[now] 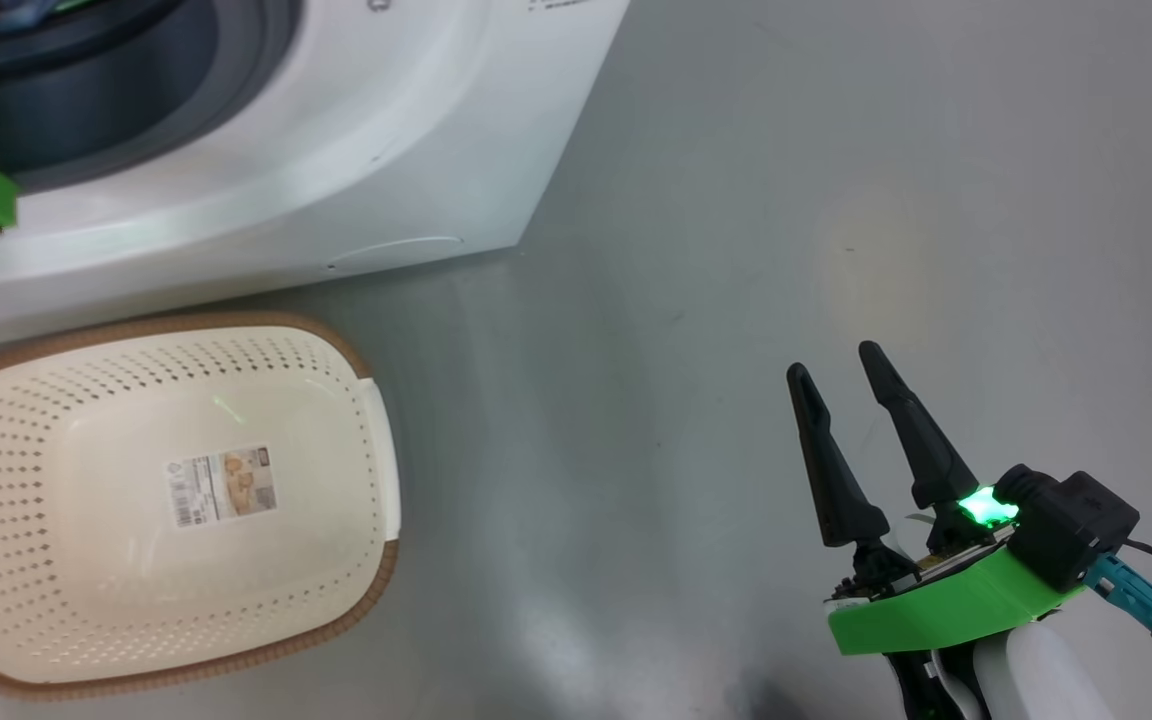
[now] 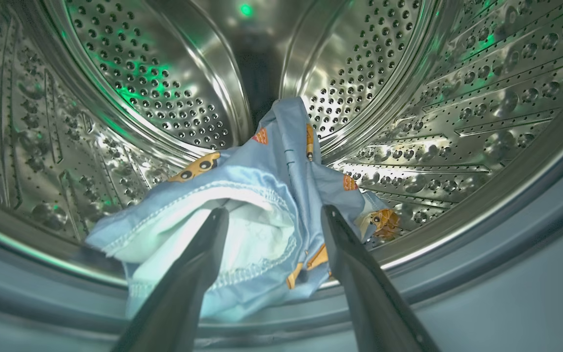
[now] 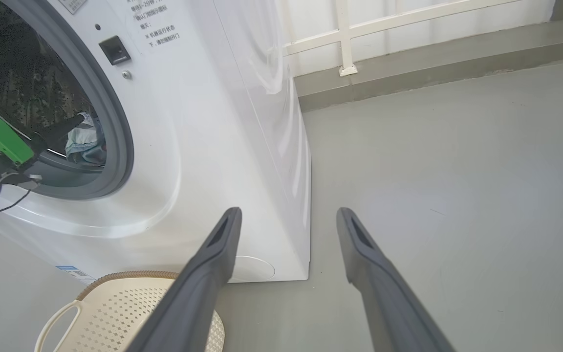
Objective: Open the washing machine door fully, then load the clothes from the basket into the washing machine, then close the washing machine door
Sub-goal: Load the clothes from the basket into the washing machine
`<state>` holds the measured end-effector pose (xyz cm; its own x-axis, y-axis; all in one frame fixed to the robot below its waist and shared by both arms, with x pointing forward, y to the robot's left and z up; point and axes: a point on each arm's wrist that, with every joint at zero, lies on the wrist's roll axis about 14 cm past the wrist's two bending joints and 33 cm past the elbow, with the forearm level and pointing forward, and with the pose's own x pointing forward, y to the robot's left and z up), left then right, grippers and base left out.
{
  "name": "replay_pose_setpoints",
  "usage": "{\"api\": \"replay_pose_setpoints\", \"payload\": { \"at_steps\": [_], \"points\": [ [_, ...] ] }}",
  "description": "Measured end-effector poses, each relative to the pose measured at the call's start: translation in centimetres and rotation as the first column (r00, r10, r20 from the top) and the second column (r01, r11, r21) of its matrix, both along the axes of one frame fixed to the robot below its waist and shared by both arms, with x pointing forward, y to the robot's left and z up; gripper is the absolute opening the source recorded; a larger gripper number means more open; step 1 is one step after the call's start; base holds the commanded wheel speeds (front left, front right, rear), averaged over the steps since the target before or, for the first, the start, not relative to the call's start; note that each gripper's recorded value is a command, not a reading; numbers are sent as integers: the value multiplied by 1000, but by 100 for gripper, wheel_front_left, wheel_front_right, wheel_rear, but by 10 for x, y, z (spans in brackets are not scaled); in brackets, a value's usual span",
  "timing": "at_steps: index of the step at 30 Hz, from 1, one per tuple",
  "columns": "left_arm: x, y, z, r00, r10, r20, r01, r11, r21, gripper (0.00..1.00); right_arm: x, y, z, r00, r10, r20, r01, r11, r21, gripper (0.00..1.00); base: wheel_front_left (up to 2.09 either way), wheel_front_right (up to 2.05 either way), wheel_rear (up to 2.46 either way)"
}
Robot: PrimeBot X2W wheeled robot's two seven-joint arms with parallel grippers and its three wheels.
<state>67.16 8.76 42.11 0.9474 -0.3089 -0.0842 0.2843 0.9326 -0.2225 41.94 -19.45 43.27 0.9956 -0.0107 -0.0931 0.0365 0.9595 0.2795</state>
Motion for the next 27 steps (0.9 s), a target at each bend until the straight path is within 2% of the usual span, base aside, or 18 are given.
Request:
{"api": "replay_pose_setpoints", "payload": {
  "at_steps": [6, 12, 19, 27],
  "points": [
    [-24, 5, -1, 1000, 22, -5, -22, 999, -34, 100, 0, 2, 7, 1000, 13, 20, -13, 1000, -2, 100, 0, 0, 0],
    [-59, 5, -4, 1000, 10, -12, -10, 1000, -14, 100, -7, -4, 12, 1000, 13, 26, -12, 1000, -17, 100, 0, 0, 0],
    [-91, 20, 8, 999, 52, -1, -52, 998, -37, 100, -17, -8, 18, 999, 20, 30, -20, 999, -31, 100, 0, 0, 0],
    [-135, 45, 15, 996, 91, 10, -91, 996, 15, 100, -33, -10, 26, 999, 36, 38, -35, 999, -39, 100, 0, 0, 0]
  ]
}}
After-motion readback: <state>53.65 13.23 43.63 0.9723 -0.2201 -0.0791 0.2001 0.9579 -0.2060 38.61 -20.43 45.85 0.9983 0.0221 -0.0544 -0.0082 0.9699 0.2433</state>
